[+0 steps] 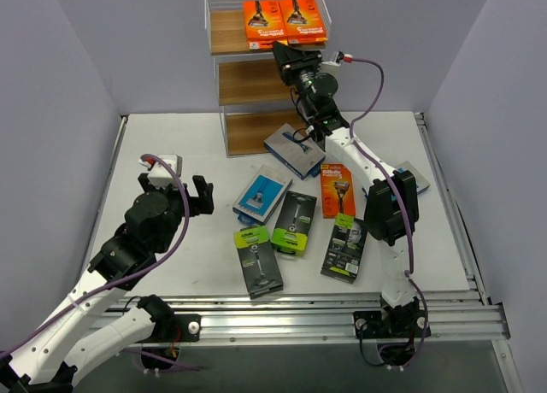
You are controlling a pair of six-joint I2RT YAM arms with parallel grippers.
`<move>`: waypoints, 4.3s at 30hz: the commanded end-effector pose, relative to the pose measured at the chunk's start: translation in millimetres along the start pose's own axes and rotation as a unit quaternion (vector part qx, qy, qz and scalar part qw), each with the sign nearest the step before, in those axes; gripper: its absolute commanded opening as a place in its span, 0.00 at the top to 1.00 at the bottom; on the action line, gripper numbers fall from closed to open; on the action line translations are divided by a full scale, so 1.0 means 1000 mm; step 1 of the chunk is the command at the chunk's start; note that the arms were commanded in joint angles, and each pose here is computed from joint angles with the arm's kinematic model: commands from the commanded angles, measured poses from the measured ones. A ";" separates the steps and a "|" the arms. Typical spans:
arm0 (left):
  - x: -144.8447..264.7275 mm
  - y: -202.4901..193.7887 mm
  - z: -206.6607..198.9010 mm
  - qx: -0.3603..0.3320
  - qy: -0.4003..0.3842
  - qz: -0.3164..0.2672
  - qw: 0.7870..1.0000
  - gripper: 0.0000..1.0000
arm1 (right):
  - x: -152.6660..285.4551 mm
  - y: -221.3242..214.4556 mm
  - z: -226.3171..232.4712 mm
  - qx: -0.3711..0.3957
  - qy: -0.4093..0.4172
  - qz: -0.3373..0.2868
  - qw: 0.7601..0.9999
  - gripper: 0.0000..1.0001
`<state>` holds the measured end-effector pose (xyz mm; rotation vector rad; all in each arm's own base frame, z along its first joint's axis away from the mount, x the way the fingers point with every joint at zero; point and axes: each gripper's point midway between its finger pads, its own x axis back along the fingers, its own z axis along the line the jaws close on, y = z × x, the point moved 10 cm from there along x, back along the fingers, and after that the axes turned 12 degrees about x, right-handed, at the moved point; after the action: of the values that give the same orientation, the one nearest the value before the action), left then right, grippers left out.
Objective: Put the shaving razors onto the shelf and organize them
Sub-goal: Place the shaving razor onto shelf, then grab a shaving razor with the right arm
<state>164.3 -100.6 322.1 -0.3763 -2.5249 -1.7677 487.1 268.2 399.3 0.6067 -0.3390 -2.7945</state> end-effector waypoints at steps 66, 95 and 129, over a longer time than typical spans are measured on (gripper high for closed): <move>-0.008 0.011 0.012 -0.037 0.078 -0.013 0.996 0.04 | 0.192 0.053 0.043 0.135 -0.052 0.077 0.986 0.35; -0.008 0.013 0.012 -0.042 0.072 -0.010 0.996 0.04 | 0.253 0.133 -0.160 0.360 -0.341 0.293 0.817 0.32; -0.014 0.013 0.007 -0.027 0.020 0.010 0.999 0.06 | 0.186 0.149 -0.292 0.344 -0.068 0.562 0.749 0.54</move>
<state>178.8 -91.0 310.9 -0.3901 -2.3550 -1.8428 479.5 24.6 106.8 0.0757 -1.3396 -1.4834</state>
